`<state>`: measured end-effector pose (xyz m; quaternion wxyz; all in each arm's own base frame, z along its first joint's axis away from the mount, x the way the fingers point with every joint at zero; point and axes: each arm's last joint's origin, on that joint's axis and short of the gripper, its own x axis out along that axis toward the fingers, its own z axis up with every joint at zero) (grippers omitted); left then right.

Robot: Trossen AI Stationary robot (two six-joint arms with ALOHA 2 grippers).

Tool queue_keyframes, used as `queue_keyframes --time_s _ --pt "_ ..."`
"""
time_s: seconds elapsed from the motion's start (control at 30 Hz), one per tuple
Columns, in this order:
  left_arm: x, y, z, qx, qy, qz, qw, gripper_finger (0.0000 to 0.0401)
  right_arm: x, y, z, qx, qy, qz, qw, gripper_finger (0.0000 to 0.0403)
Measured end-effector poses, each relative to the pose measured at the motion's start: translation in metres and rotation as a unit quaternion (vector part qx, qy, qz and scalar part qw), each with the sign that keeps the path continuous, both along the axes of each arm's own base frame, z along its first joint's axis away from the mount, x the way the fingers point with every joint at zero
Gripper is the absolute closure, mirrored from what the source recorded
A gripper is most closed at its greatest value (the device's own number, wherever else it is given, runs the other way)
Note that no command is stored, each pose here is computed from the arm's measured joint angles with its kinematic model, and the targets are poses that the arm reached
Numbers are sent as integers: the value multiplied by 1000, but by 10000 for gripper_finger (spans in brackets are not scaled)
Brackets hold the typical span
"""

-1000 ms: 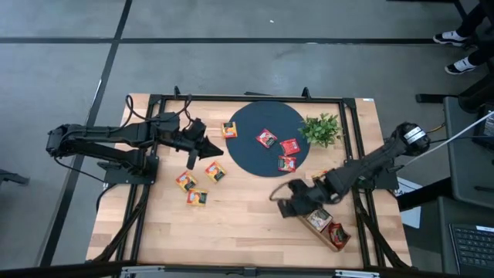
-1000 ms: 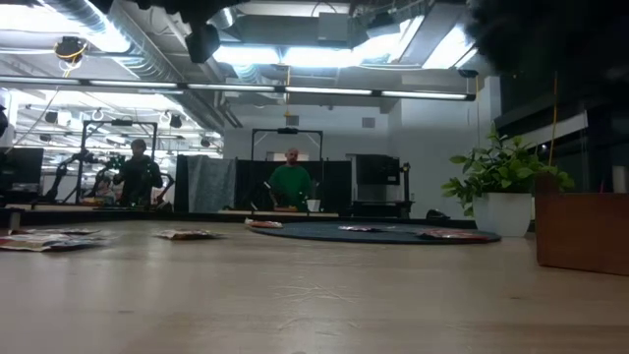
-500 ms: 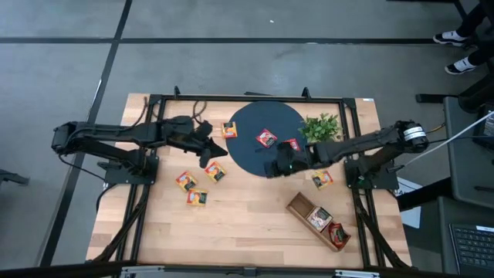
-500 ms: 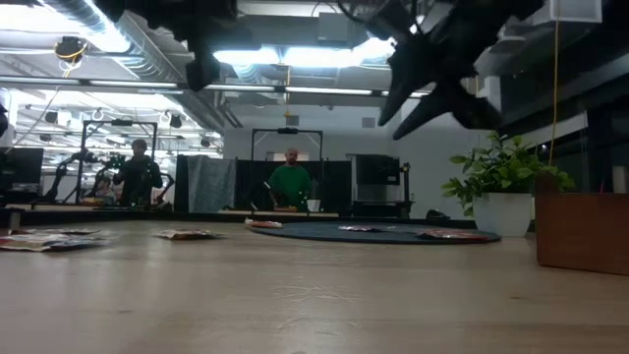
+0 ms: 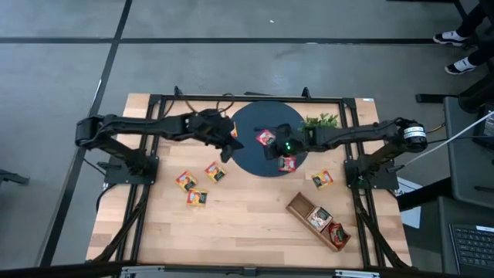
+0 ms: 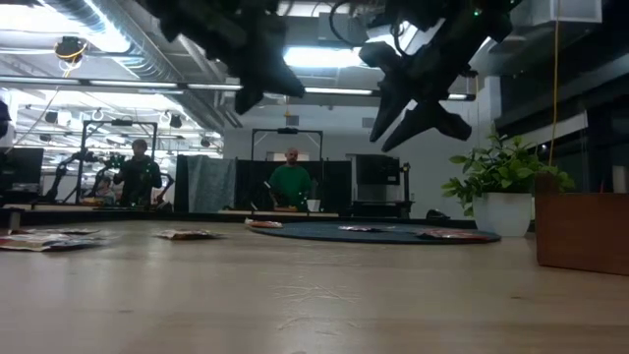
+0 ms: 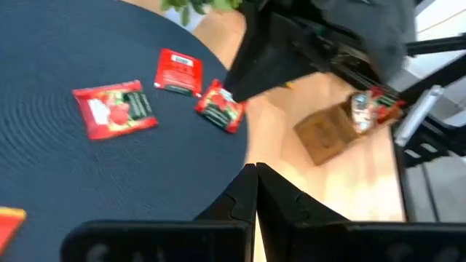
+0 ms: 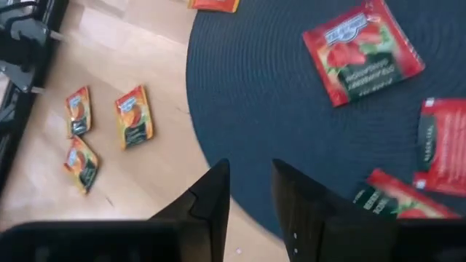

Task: Pick & Place Tea
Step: Put the red tea bag into the right section of the wooden organizer

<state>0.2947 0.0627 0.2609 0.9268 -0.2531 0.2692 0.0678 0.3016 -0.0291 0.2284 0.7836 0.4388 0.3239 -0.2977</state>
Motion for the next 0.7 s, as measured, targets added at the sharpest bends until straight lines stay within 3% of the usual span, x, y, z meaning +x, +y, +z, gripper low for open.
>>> queue_keyframes --time_s 0.3,0.7 --pt "46 32 -6 72 43 6 996 398 -3 -19 -1 -48 22 35 998 299" --pt "83 67 -56 108 105 -1 989 399 -17 -45 -7 -67 87 42 993 299"
